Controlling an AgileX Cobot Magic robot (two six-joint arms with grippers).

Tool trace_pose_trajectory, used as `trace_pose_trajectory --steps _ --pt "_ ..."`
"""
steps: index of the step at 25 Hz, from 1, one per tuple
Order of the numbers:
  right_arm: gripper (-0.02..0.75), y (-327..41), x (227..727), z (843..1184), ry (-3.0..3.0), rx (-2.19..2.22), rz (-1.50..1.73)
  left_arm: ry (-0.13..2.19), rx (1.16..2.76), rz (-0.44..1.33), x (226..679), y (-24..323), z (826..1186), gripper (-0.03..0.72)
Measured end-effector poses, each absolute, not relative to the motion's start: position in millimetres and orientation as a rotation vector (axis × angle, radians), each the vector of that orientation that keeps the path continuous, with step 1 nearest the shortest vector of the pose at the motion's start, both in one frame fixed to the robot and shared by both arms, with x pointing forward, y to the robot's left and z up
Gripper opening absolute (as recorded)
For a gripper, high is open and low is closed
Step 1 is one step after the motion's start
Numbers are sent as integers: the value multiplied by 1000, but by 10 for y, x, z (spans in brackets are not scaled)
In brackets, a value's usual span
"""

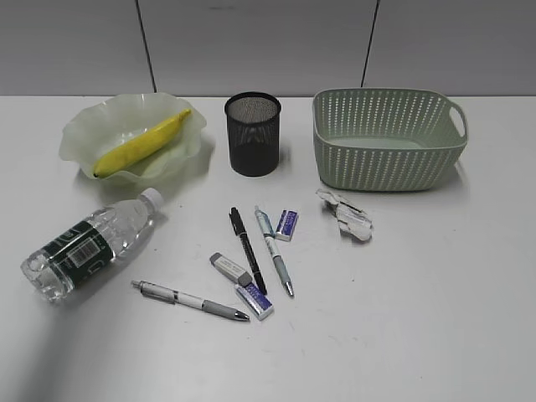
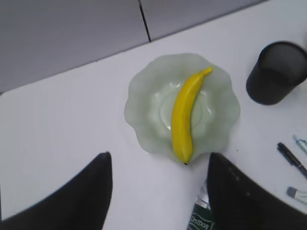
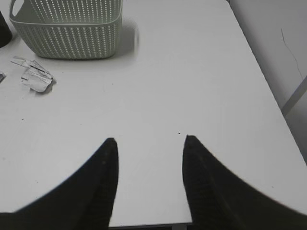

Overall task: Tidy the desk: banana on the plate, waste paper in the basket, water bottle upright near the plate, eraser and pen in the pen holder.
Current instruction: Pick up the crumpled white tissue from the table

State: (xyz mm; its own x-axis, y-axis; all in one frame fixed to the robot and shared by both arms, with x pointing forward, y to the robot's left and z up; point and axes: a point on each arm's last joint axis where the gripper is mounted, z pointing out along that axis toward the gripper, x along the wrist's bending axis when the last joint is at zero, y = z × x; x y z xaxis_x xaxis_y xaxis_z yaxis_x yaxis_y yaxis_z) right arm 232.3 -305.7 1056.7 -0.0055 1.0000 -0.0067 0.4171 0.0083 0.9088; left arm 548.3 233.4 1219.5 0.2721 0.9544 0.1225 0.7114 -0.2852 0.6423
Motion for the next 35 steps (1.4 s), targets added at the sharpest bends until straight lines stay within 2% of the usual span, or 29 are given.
trace_pose_trajectory --steps 4,7,10,16,21,25,30,35 --pt "360 -3057 2323 10567 1525 1511 971 1470 1964 748 4896 2471 12507 444" --pt "360 -3057 2323 10567 1525 1511 971 1473 1925 753 4430 2580 12503 439" --pt "360 -3057 2323 10567 1525 1511 971 1496 1919 732 3985 2684 12304 435" --pt "360 -3039 2323 10567 1537 1510 992 1517 1930 712 3217 2868 11680 434" --pt "360 -2893 2369 10637 1694 1366 1082 1492 1902 735 2844 2956 11180 433" --pt "360 -2795 2665 10772 1755 1309 1145 1468 1869 760 2620 3008 10842 433" --pt "365 -2618 3179 10834 1876 1256 1266 1381 1745 836 2398 3054 10656 433" --pt "411 -2432 3793 10776 2063 1253 1253 1316 1664 875 2295 3067 10625 433"
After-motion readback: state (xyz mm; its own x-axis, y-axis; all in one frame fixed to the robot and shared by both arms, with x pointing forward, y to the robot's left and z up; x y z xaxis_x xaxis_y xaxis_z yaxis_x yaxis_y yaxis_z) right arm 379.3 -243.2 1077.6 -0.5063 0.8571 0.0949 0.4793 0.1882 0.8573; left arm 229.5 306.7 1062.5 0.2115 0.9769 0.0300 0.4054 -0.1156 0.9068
